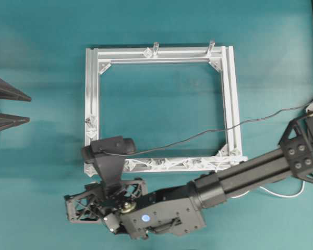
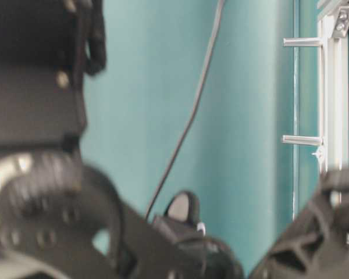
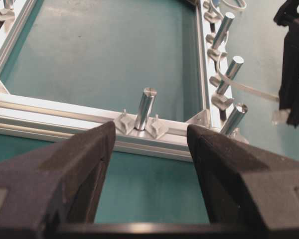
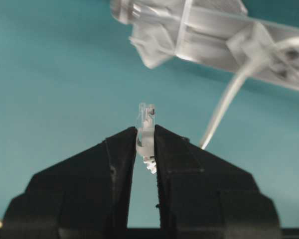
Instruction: Move the cable alternately left and right between 8 closely spaced pins so it hooks onto each one.
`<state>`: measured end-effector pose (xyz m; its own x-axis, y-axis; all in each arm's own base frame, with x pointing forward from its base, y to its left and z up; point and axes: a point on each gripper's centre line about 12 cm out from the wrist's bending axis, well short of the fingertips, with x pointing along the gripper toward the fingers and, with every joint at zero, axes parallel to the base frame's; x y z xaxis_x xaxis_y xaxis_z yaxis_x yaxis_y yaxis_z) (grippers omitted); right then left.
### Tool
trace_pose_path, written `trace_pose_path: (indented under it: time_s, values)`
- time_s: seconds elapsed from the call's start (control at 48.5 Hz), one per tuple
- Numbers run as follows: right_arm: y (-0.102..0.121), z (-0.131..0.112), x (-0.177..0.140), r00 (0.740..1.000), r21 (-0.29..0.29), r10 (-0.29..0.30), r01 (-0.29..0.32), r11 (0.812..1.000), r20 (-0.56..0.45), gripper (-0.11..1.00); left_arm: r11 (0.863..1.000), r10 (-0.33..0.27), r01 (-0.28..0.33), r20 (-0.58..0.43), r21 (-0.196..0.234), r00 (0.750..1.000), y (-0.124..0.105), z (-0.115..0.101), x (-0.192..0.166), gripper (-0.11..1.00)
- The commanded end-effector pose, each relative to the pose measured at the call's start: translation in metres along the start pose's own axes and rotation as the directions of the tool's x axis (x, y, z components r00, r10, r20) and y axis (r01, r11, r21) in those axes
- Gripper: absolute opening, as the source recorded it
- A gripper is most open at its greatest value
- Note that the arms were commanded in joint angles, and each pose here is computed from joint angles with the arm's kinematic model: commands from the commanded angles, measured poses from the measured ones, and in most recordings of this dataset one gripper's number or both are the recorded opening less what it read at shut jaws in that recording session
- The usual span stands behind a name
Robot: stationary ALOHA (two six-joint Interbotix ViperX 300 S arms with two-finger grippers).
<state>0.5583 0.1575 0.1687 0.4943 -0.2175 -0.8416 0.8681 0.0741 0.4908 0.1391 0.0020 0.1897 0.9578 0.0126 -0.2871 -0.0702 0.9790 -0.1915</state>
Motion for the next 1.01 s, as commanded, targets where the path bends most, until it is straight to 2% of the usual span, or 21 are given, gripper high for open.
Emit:
trace_pose_path:
  time_s: [0.0, 0.165, 0.309, 0.495, 0.763, 0.989]
  values:
    - [0.022, 0.008, -0.016, 0.997, -0.001, 0.08, -0.08, 0.997, -0.012, 0.14, 1.0, -0.009, 0.009, 0.023, 0.002, 1.0, -0.003, 0.011, -0.001, 0.63]
    - [0.039, 0.017, -0.006, 0.987, -0.033, 0.157, -0.158, 0.987, -0.035, 0.14, 1.0, -0.009, 0.009, 0.025, 0.002, 1.0, -0.003, 0.011, -0.001, 0.63]
    - [0.051, 0.025, 0.0, 0.98, -0.03, 0.198, -0.199, 0.98, -0.038, 0.14, 1.0, -0.009, 0.009, 0.026, 0.002, 1.0, -0.003, 0.012, -0.001, 0.63]
    - [0.057, 0.03, 0.005, 0.976, -0.046, 0.213, -0.215, 0.976, -0.036, 0.14, 1.0, -0.009, 0.009, 0.026, 0.002, 1.0, -0.003, 0.012, -0.001, 0.63]
    - [0.057, 0.036, 0.01, 0.978, -0.068, 0.203, -0.205, 0.976, -0.042, 0.14, 1.0, -0.009, 0.009, 0.026, 0.002, 1.0, -0.003, 0.012, -0.001, 0.63]
    - [0.059, 0.055, 0.016, 0.98, -0.057, 0.199, -0.2, 0.978, -0.02, 0.14, 1.0, -0.01, 0.009, 0.028, 0.002, 1.0, -0.003, 0.013, -0.001, 0.63]
